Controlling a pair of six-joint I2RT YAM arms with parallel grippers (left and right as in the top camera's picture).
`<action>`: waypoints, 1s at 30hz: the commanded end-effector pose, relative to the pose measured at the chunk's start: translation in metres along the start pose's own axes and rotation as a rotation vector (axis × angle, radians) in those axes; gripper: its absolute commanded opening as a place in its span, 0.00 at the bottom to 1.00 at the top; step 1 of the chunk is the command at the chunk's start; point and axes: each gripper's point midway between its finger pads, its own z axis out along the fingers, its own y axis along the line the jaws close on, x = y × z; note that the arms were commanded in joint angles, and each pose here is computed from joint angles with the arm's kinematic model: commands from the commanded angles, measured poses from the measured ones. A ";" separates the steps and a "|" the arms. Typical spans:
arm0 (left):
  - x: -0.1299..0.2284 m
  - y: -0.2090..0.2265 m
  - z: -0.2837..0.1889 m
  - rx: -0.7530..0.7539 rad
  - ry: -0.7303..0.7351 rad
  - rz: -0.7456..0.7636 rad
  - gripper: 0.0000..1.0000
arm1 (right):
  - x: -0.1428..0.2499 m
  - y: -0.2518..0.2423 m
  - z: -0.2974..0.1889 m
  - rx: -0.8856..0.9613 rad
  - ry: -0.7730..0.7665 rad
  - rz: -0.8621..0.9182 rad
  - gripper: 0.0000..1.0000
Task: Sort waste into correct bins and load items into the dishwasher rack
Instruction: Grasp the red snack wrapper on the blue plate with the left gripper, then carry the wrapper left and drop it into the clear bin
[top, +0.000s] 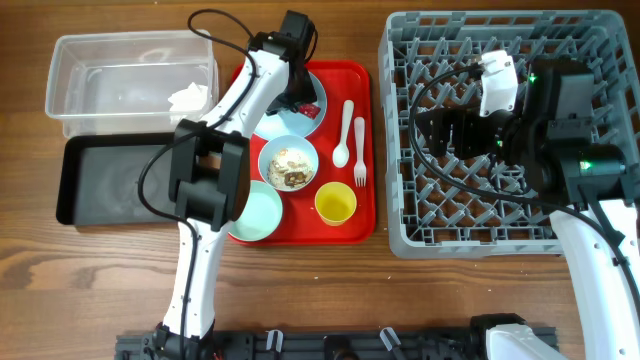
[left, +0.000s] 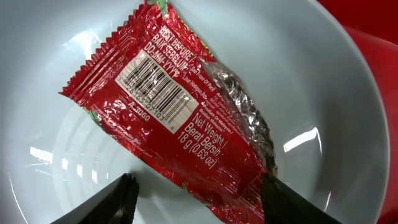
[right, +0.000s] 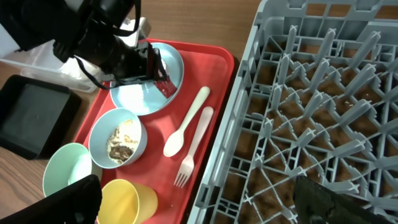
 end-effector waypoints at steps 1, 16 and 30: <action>0.009 0.012 0.024 -0.046 0.044 -0.017 0.63 | -0.006 -0.002 -0.001 0.006 -0.010 0.000 1.00; 0.001 0.036 0.013 -0.066 0.064 0.018 0.04 | -0.006 -0.002 -0.001 0.006 -0.009 0.000 1.00; -0.054 0.061 -0.116 0.056 -0.144 0.052 0.04 | -0.008 -0.002 -0.001 0.007 -0.017 -0.003 1.00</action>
